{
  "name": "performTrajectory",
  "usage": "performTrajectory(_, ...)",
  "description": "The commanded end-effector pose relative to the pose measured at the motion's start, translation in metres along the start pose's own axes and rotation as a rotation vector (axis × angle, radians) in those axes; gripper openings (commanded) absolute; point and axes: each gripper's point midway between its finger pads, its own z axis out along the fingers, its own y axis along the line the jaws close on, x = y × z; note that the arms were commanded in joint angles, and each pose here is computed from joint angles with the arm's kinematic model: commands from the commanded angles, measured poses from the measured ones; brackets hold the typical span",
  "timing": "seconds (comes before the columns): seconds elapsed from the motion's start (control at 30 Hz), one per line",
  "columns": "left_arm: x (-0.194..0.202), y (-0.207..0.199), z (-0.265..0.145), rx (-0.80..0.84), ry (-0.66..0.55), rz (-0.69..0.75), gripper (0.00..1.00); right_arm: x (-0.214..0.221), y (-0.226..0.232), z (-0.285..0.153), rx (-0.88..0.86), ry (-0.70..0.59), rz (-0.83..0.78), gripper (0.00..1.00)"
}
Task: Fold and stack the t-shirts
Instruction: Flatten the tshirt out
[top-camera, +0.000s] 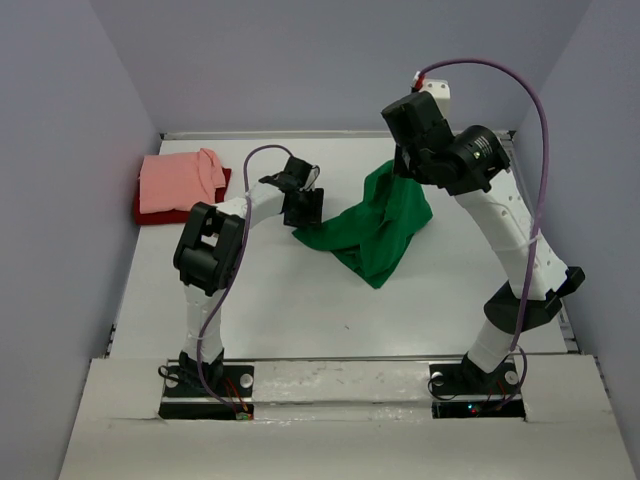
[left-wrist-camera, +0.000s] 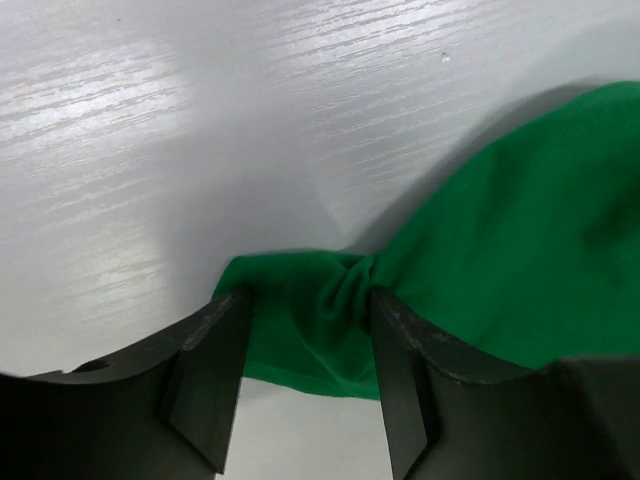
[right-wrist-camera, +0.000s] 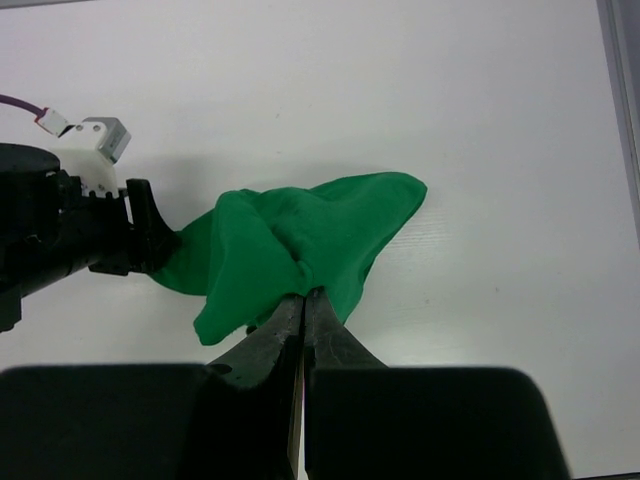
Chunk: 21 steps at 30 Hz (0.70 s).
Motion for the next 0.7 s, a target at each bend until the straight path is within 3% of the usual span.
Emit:
performTrajectory(0.0,0.005,0.002,-0.007,-0.028,0.009,0.016,0.55,0.013,-0.011,-0.004,0.021,0.045,-0.042,0.00)
performTrajectory(0.03,0.009,0.003,-0.005,-0.030,0.016,0.015,0.40,0.017,-0.011,-0.002,0.027,0.053,-0.046,0.00)
performTrajectory(0.17,0.011,0.005,-0.004,-0.039,0.020,0.010,0.01,0.019,-0.011,0.000,0.030,0.057,-0.050,0.00)
performTrajectory(0.33,-0.005,-0.002,-0.028,-0.043,-0.051,0.012,0.00,0.030,-0.012,0.008,0.056,0.078,-0.067,0.00)
performTrajectory(0.43,-0.025,-0.008,-0.065,-0.065,-0.130,0.015,0.00,0.045,-0.016,0.020,0.101,0.094,-0.091,0.00)
performTrajectory(0.63,-0.068,-0.029,-0.191,-0.086,-0.356,0.022,0.00,0.066,-0.025,0.033,0.186,0.129,-0.114,0.00)
performTrajectory(0.67,-0.082,-0.036,-0.228,-0.064,-0.436,0.017,0.00,0.066,-0.026,0.032,0.186,0.126,-0.107,0.00)
